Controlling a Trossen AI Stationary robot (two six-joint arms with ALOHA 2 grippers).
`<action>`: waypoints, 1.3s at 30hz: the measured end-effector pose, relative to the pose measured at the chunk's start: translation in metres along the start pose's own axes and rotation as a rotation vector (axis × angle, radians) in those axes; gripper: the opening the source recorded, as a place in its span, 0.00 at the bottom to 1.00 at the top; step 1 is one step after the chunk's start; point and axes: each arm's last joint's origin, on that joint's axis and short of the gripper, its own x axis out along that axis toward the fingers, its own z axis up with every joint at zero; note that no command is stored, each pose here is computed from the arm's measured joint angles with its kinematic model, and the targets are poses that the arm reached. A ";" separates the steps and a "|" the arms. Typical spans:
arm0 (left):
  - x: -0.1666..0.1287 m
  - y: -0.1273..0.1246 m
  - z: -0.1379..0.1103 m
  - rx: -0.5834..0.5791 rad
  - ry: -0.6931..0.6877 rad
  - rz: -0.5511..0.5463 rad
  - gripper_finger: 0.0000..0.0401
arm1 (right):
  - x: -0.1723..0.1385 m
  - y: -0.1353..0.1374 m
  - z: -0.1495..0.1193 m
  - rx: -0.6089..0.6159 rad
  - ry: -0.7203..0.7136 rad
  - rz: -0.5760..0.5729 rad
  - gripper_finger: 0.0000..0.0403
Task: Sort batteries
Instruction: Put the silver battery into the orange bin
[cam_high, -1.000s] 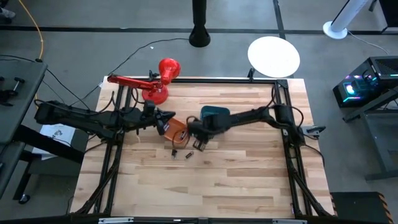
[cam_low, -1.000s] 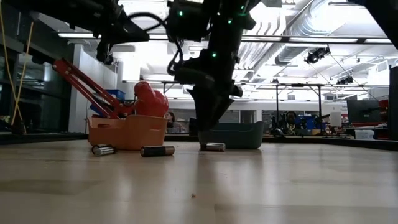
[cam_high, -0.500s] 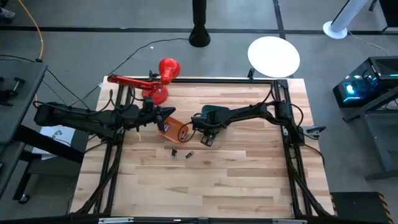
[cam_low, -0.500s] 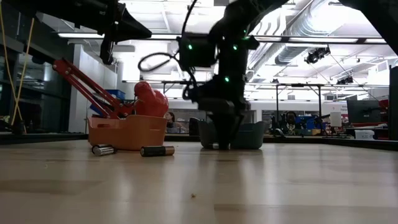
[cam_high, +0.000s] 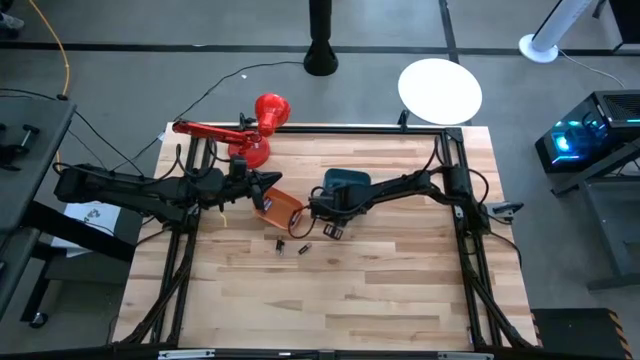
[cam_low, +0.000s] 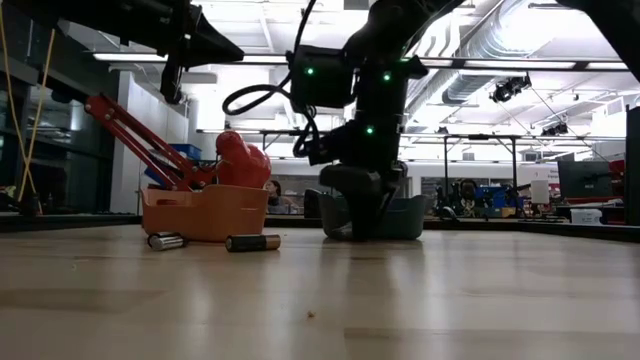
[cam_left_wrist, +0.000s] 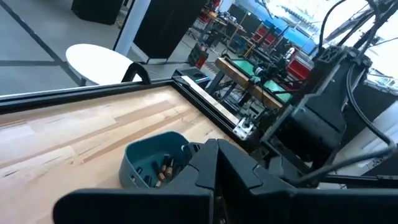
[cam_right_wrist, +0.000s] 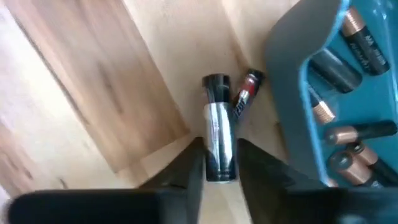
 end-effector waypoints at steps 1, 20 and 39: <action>0.000 0.000 0.000 -0.003 -0.003 -0.002 0.00 | 0.000 0.002 -0.001 0.010 0.003 -0.002 0.17; -0.006 -0.001 0.029 0.190 -0.138 -0.178 0.00 | -0.087 0.040 -0.016 0.160 -0.157 0.347 0.08; -0.042 0.014 0.065 0.252 -0.270 -0.304 0.00 | -0.071 0.025 0.062 0.529 -0.627 0.674 0.46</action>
